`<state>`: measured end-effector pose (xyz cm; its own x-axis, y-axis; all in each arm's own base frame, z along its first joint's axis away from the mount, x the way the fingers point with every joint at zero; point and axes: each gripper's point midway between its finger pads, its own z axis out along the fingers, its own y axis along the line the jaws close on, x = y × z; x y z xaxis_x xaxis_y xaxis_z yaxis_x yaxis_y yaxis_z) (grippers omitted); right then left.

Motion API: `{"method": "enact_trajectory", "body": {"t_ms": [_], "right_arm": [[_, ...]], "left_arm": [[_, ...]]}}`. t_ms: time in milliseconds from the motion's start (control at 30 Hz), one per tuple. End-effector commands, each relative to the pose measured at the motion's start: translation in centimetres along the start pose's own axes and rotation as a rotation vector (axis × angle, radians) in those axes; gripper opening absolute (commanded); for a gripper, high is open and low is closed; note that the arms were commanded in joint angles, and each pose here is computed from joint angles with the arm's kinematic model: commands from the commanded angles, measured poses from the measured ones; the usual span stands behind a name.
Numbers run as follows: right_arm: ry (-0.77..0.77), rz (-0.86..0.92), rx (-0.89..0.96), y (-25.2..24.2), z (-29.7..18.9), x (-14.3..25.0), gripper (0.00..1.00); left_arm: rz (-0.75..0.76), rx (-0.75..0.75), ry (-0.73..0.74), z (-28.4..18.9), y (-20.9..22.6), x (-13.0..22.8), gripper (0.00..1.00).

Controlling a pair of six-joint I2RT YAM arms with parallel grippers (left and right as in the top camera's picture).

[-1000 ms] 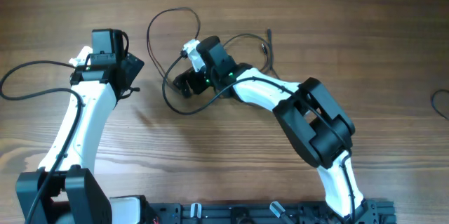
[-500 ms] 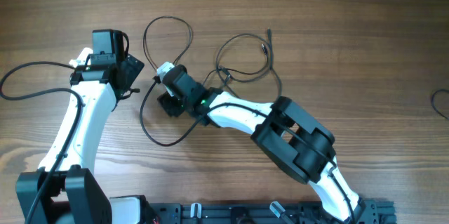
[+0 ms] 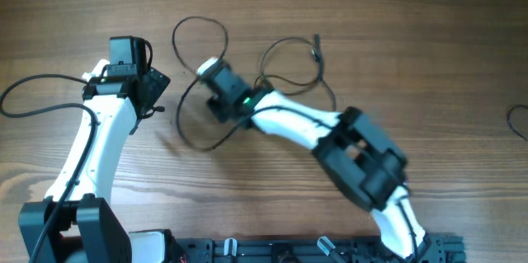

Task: Untangle cables

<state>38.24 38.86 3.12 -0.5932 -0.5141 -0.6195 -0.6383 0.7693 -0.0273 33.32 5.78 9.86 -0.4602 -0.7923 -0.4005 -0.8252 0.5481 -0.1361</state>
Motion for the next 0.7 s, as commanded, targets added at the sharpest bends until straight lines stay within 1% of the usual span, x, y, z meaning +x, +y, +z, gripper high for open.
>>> {"method": "enact_trajectory", "body": {"t_ms": [0, 33, 67, 167, 200, 267, 333, 400, 433, 467, 533, 667], "right_arm": [[-0.334, 0.11, 0.018, -6.8, -12.7, -11.6, 0.04], [-0.379, 0.141, 0.02, -8.4, -15.1, -12.7, 0.04], [-0.437, 0.214, 0.02, -10.9, -18.4, -13.8, 0.04], [-0.584, 0.324, 0.02, -17.5, -26.6, -15.1, 0.04], [-0.639, 0.404, 0.09, -21.9, -29.7, -14.6, 0.04], [-0.689, 0.506, 0.211, -28.4, -33.1, -12.6, 0.04], [-0.701, 0.633, 0.32, -34.5, -35.1, -9.5, 0.04], [-0.688, 0.72, 0.416, -39.3, -36.1, -6.1, 0.04], [-0.671, 0.775, 0.491, -43.1, -36.5, -3.2, 0.04], [-0.656, 0.817, 0.541, -45.7, -36.5, -1.0, 0.04], [-0.627, 0.883, 0.61, -49.8, -36.0, 2.9, 0.04], [-0.601, 0.904, 0.723, -56.8, -33.9, 9.2, 0.04]], "left_arm": [[-0.018, -0.012, -0.001, 0.2, 0.3, -0.2, 1.0], [-0.018, -0.012, -0.001, 0.2, 0.3, -0.2, 1.0], [-0.018, -0.012, -0.001, 0.2, 0.3, -0.2, 1.0], [-0.018, -0.012, -0.001, 0.2, 0.3, -0.2, 1.0], [-0.018, -0.012, -0.001, 0.2, 0.3, -0.2, 1.0], [-0.018, -0.012, -0.001, 0.2, 0.3, -0.2, 1.0], [-0.018, -0.012, -0.001, 0.2, 0.3, -0.2, 1.0], [-0.018, -0.012, -0.001, 0.2, 0.3, -0.2, 1.0], [-0.018, -0.012, -0.001, 0.2, 0.3, -0.2, 1.0], [-0.018, -0.012, -0.001, 0.2, 0.3, -0.2, 1.0], [-0.018, -0.012, -0.001, 0.2, 0.3, -0.2, 1.0], [-0.018, -0.012, -0.001, 0.2, 0.3, -0.2, 1.0]]}}
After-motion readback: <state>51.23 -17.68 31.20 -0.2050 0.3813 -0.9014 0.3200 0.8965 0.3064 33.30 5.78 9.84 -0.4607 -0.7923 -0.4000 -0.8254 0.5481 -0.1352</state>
